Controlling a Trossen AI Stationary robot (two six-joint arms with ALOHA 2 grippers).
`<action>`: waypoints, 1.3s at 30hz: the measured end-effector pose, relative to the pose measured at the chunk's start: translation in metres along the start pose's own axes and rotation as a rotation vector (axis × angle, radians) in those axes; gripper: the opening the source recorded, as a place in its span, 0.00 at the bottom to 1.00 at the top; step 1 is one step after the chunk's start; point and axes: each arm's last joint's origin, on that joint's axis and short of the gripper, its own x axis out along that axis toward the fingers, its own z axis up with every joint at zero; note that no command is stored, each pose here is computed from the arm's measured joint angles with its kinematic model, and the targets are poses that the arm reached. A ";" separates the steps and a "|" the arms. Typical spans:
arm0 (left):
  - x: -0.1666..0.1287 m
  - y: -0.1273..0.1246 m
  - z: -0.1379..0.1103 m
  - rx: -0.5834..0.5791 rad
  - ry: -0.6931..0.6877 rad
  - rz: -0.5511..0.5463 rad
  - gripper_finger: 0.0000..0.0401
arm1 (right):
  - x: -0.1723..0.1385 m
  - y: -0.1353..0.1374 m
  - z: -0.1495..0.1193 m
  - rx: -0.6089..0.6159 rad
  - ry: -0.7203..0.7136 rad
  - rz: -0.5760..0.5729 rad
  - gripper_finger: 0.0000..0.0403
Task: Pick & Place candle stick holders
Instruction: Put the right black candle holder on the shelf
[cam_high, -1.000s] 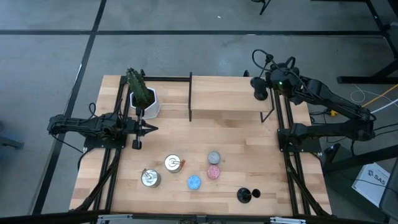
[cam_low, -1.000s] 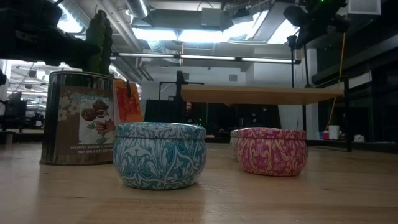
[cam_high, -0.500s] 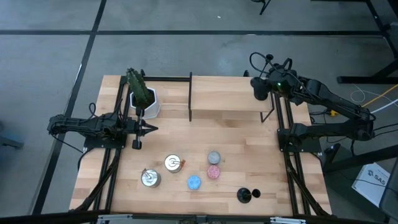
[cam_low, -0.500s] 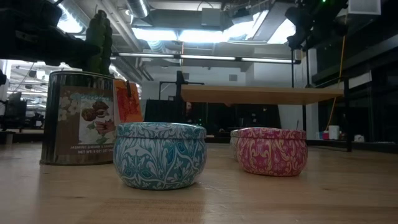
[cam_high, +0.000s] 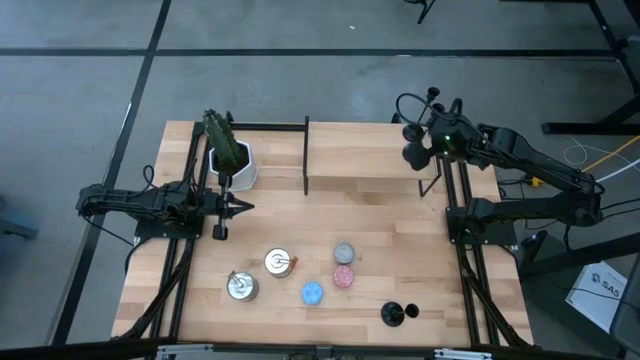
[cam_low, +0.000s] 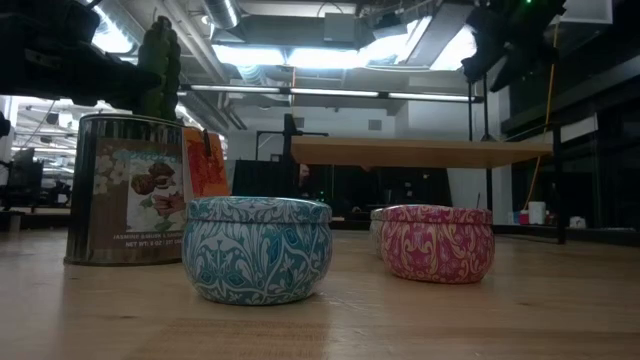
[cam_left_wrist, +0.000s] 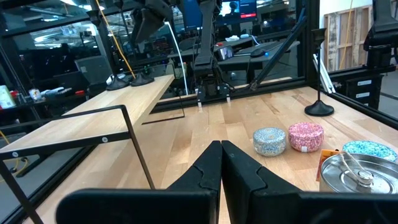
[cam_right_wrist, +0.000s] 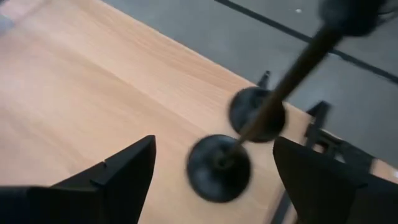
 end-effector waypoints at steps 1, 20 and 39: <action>0.000 0.000 0.000 0.000 0.000 0.000 0.01 | 0.000 -0.001 -0.001 -0.004 0.002 -0.026 0.81; 0.000 0.000 0.000 0.000 0.000 0.000 0.01 | -0.016 -0.014 -0.020 -0.001 0.128 0.027 0.77; 0.000 0.000 0.000 0.000 0.000 0.000 0.01 | -0.036 0.004 -0.040 -0.023 0.197 0.191 0.29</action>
